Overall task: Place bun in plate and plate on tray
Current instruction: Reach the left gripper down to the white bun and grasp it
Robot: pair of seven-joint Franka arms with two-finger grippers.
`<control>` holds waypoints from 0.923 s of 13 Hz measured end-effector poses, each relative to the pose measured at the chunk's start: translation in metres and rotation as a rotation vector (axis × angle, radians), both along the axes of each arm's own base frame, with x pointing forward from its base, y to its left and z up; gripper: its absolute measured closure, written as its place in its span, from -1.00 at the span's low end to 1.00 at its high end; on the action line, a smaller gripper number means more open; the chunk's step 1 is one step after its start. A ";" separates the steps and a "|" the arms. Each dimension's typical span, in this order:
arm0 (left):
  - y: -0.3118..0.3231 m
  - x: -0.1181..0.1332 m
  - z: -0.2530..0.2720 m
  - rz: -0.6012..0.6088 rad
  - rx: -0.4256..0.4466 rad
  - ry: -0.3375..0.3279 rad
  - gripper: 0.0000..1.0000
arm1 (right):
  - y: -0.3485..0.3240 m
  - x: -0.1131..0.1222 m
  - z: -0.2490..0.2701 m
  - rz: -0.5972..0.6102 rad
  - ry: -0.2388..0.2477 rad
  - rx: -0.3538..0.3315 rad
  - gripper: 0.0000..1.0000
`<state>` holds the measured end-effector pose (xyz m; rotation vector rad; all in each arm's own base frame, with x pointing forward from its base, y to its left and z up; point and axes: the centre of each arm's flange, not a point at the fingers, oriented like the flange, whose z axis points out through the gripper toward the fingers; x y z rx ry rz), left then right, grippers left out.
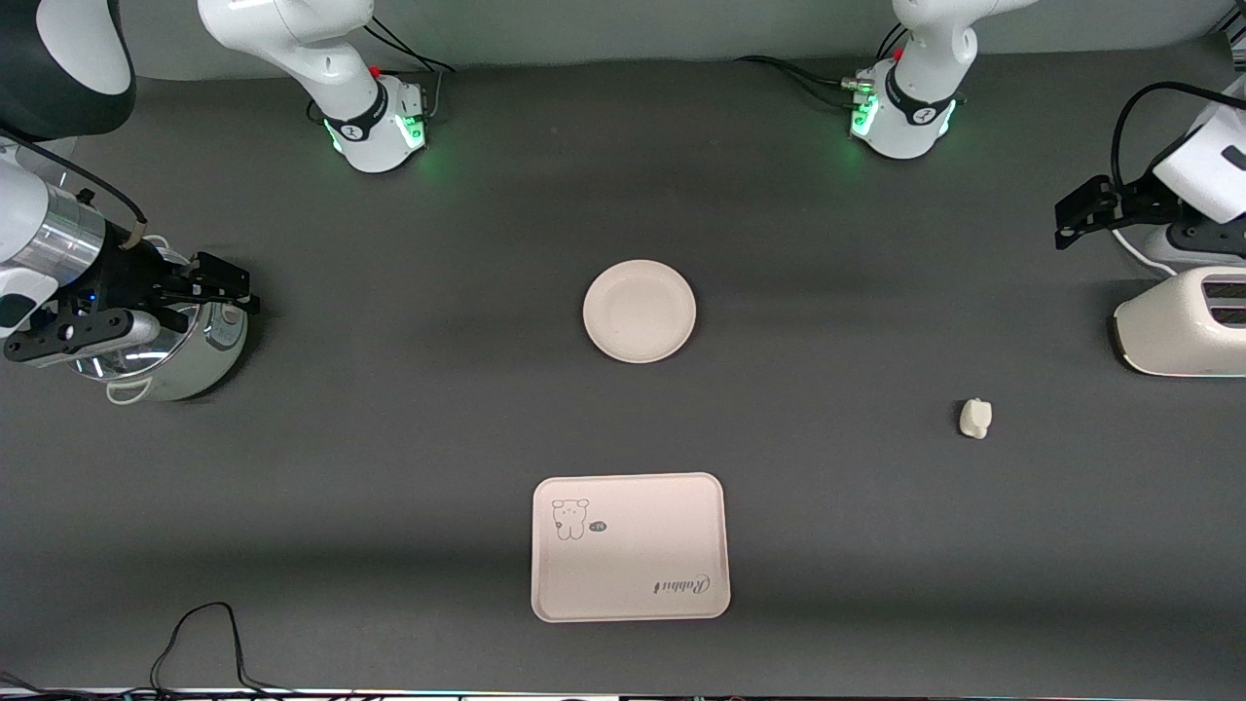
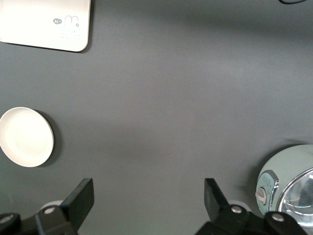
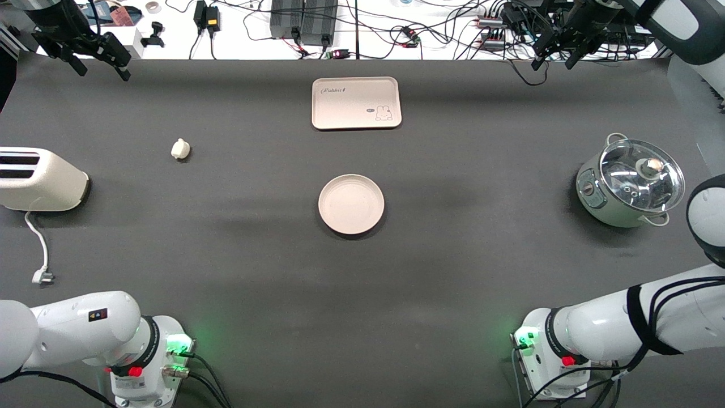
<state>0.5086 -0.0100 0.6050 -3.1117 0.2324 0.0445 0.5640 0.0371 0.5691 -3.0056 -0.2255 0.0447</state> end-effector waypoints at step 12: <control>0.037 0.109 -0.387 -0.052 -0.074 -0.028 -1.00 | -0.020 -0.008 0.008 -0.055 -0.009 0.008 -1.00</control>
